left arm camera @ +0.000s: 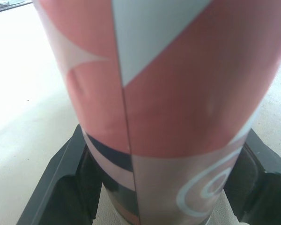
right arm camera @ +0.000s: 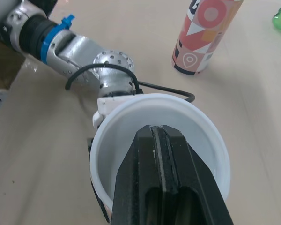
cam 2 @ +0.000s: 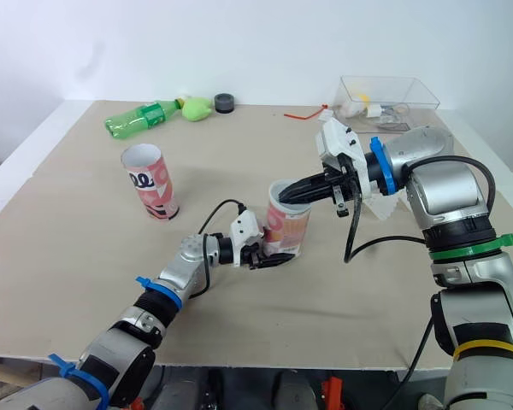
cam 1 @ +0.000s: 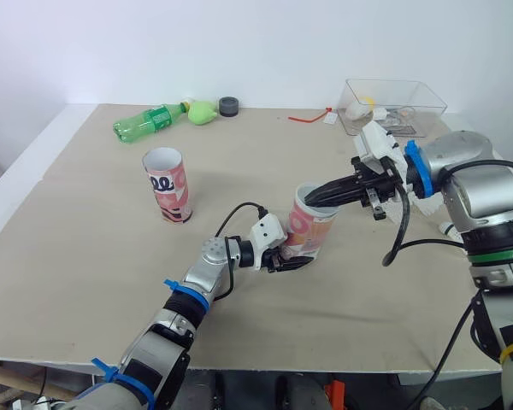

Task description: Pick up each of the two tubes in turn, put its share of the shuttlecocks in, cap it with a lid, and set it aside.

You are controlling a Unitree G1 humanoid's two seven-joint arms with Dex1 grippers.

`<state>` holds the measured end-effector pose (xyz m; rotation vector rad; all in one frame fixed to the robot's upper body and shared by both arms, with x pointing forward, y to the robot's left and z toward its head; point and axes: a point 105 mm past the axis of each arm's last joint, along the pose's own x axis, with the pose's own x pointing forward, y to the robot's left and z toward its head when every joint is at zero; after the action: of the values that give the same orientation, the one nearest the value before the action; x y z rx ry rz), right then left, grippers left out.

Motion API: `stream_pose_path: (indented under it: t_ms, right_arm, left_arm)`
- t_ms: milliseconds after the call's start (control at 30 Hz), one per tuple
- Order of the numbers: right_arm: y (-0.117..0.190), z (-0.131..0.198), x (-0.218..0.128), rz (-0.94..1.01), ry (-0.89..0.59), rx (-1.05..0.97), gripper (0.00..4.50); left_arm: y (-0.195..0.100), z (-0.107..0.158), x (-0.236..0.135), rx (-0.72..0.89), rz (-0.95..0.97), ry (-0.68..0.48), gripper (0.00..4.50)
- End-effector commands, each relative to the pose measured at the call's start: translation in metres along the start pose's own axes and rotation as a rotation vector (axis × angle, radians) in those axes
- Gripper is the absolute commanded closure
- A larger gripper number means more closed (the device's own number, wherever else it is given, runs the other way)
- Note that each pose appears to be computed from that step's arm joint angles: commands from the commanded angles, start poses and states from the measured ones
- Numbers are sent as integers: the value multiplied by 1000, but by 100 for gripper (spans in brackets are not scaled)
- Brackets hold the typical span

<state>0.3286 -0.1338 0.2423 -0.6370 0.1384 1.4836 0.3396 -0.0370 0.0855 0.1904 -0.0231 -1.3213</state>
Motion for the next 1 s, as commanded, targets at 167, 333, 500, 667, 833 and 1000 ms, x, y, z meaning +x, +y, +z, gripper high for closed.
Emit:
stream_pose_path:
  t_ms: [167, 333, 500, 667, 833, 1000]
  right_arm:
    - [7, -13, 11, 48, 55, -12, 448]
    - [7, -11, 17, 52, 56, -23, 448]
    - [8, -11, 23, 53, 80, -11, 448]
    - [5, -16, 23, 35, 148, 24, 448]
    - [2, -19, 23, 15, 195, 82, 448]
    - [1, -20, 24, 19, 235, 113, 448]
  left_arm:
    - [-4, -33, -9, -85, 9, 109, 151]
    - [-3, -31, -10, -87, 11, 104, 151]
    - [-4, -31, -9, -91, 9, 101, 151]
    - [-4, -31, -8, -90, 8, 100, 151]
    - [-5, -31, -7, -88, 9, 100, 151]
    - [-6, -31, -6, -88, 8, 99, 151]
